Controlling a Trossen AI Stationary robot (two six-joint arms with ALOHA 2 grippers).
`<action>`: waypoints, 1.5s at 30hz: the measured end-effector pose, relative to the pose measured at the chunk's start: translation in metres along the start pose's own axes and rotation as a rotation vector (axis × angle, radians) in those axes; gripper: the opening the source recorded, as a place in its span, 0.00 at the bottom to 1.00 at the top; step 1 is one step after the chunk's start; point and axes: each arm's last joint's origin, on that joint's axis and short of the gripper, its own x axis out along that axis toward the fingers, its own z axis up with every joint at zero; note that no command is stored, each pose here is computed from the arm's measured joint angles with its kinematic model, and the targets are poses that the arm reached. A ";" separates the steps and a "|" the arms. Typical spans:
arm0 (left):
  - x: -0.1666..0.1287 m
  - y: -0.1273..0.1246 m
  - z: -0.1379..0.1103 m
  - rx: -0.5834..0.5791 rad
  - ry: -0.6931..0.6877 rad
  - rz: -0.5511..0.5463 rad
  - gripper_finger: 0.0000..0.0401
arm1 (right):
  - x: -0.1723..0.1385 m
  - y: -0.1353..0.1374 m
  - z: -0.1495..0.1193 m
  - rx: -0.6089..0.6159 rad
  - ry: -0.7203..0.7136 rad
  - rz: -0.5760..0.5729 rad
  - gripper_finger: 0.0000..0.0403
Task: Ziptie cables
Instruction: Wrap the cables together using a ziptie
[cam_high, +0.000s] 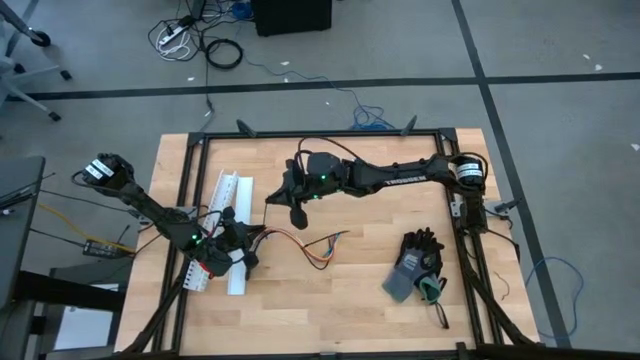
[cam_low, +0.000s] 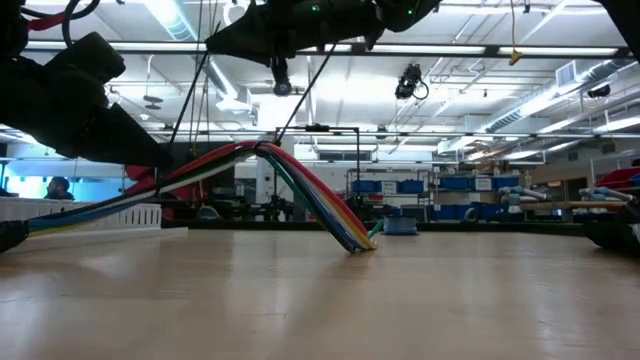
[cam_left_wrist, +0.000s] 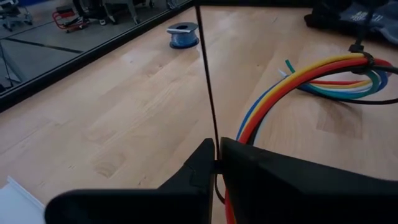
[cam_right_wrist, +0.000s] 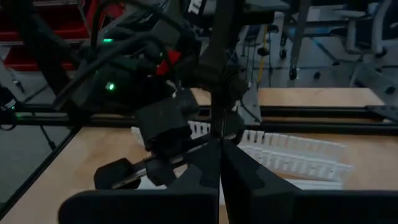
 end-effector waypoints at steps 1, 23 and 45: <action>0.000 0.000 0.000 0.000 0.000 0.000 0.05 | -0.002 -0.001 0.002 0.001 -0.004 -0.004 0.00; 0.000 0.000 0.000 -0.003 -0.002 0.003 0.05 | -0.020 -0.046 0.017 0.113 -0.100 -0.206 0.00; -0.001 -0.012 0.016 -0.005 -0.047 -0.107 0.00 | -0.090 -0.062 0.072 0.272 -0.121 0.006 0.06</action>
